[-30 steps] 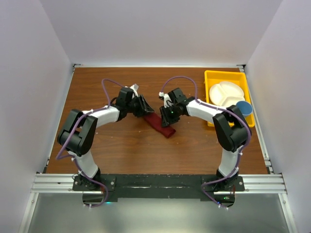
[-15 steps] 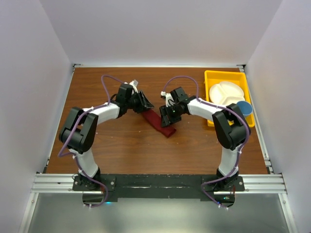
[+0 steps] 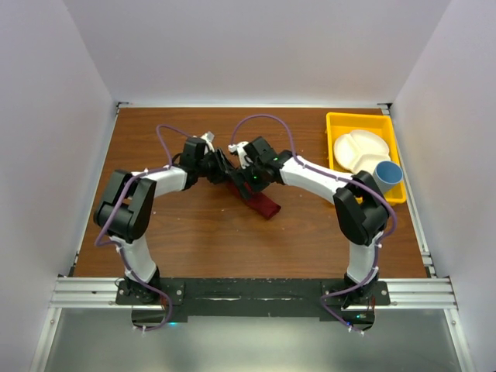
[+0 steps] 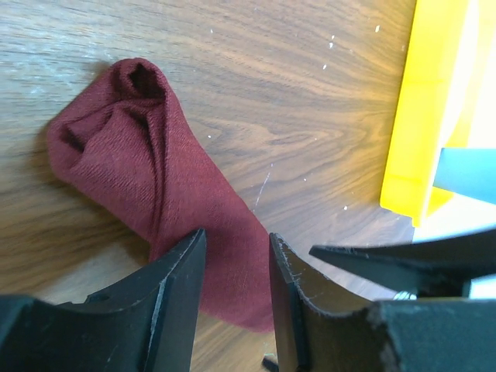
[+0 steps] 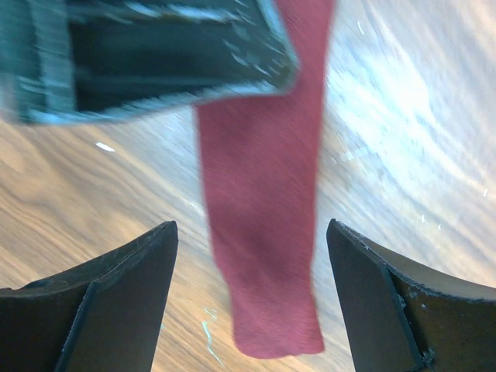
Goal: Fold the napkin, place the utensils inside, and roll it up
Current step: Roll the napkin with the utensil
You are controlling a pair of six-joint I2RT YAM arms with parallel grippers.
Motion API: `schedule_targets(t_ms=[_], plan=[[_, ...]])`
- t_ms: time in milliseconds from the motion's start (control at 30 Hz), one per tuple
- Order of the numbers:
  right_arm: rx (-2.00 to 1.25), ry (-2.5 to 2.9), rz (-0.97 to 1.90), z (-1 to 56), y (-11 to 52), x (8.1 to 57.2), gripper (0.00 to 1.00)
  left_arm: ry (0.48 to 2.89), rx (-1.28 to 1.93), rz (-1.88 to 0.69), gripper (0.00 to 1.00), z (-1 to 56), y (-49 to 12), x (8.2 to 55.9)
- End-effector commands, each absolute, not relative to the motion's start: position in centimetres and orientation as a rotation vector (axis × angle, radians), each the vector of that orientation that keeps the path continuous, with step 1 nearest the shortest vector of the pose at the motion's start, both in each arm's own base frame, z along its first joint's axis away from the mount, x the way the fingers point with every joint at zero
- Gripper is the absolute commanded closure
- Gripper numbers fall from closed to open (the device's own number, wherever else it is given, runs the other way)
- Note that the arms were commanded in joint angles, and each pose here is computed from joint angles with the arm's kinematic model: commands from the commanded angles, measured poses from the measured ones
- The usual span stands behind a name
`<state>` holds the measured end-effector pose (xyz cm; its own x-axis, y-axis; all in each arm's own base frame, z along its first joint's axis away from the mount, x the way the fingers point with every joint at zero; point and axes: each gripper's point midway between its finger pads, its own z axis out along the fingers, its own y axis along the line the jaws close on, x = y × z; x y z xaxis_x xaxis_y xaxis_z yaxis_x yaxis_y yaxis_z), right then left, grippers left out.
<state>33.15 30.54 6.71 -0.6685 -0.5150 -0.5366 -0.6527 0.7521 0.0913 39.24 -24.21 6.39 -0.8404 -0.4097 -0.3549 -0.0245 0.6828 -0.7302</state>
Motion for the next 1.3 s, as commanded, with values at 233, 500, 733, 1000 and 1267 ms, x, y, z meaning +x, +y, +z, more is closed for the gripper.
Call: schedule_targets(t_ms=[233,500,733,1000,1267], plan=[[-1.037,2.359,0.15,6.9,31.1,33.1,0.21,2.212,-0.414,-1.087,0.56,12.9,-20.7,40.3],[-1.097,2.345,0.072,5.4,30.9,31.9,0.2,2.138,-0.579,-1.022,0.53,14.2,-16.8,40.1],[-1.115,2.344,0.009,4.4,30.0,31.7,0.22,2.12,-0.605,-1.025,0.52,14.7,-15.6,39.7],[-1.102,2.343,-0.059,3.0,29.6,32.5,0.38,2.111,-0.617,-1.034,0.52,14.8,-14.5,38.6],[-1.117,2.367,0.123,3.2,31.5,31.0,0.71,2.12,-0.562,-1.121,0.51,15.2,-15.3,37.4]])
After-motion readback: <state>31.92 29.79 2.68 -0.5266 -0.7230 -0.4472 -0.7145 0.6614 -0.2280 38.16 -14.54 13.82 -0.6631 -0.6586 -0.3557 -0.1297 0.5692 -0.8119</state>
